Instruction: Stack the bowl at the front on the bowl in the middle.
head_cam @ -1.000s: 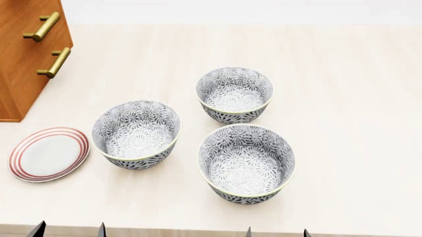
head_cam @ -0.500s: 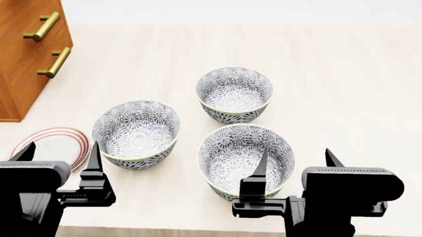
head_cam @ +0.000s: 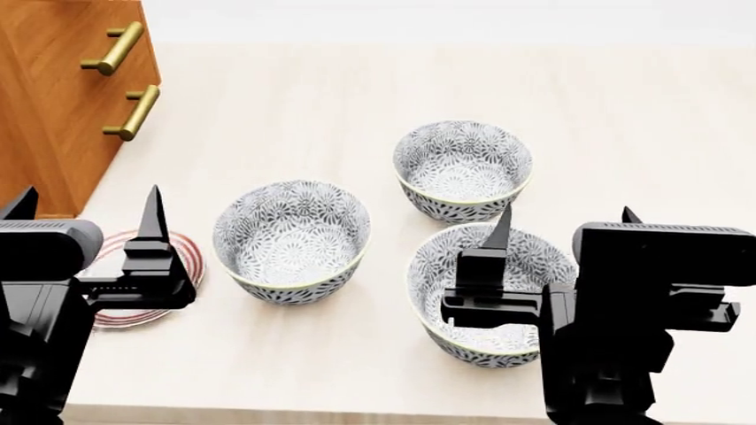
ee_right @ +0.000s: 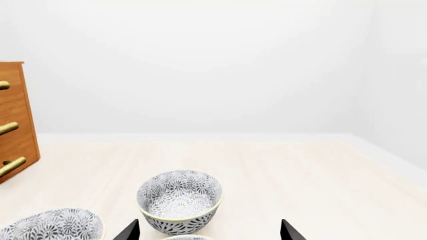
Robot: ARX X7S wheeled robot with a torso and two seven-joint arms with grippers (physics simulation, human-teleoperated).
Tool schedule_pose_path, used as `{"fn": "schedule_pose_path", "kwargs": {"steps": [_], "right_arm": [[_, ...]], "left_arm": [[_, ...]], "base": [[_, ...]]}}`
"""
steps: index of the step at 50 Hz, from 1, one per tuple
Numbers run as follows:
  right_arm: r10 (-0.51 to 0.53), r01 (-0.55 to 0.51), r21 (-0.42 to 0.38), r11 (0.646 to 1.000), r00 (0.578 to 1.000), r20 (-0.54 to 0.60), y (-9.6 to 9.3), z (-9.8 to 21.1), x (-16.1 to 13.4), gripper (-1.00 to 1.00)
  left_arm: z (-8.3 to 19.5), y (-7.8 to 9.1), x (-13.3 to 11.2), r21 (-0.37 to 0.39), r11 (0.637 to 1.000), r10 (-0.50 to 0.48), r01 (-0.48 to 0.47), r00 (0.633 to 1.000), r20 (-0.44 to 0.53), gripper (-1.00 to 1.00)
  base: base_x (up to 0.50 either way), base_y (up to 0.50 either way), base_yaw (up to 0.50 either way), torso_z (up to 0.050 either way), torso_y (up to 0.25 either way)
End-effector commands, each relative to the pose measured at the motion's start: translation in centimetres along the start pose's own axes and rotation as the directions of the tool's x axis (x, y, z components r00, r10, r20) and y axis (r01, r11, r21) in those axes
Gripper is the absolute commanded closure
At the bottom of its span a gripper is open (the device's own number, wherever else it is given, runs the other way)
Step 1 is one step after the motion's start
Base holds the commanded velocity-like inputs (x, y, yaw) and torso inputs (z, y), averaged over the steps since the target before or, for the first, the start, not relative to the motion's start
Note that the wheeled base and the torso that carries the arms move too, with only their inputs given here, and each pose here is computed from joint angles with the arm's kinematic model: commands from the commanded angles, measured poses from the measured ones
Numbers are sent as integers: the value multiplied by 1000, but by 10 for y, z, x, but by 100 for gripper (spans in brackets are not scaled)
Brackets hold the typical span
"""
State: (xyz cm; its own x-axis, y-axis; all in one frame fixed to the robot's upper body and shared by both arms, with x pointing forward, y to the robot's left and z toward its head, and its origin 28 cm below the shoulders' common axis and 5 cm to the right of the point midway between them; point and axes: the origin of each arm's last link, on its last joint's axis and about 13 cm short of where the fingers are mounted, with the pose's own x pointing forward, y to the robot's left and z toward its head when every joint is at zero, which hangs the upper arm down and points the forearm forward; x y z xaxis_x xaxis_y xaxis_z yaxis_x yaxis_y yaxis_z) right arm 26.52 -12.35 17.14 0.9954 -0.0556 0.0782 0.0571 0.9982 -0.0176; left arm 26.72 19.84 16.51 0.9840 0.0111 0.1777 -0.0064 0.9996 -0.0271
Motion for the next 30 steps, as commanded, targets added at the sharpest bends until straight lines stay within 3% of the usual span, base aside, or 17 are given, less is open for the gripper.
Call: {"fn": "schedule_pose_path", "kwargs": {"steps": [1,6,8,11,30], "right_arm": [[-5,5,-9,1000,1000,-11,2,3,1,-100],[20,-20,-8,1000,1000,1,3,2,1,-100],[-14,14,-6,1000,1000,9,2,1,0,-100],[46,-46,17,999,999,0,2,0,-2,-100],[24,-24,-16,1000,1000,-16,3,0,2,-100]], "left_arm": [[3,1,1,10,1000,9,-9,1000,11,-100],[3,1,0,11,1000,7,-7,1000,9,-100],[1,1,0,14,1000,8,-9,1000,7,-100],[1,1,0,15,1000,8,-9,1000,8,-100],[1,1,0,16,1000,6,-6,1000,9,-100]], "base": [[0,500,0,0,0],[0,500,0,0,0],[0,0,0,0,0],[82,0,0,0,0],[500,0,0,0,0]]}}
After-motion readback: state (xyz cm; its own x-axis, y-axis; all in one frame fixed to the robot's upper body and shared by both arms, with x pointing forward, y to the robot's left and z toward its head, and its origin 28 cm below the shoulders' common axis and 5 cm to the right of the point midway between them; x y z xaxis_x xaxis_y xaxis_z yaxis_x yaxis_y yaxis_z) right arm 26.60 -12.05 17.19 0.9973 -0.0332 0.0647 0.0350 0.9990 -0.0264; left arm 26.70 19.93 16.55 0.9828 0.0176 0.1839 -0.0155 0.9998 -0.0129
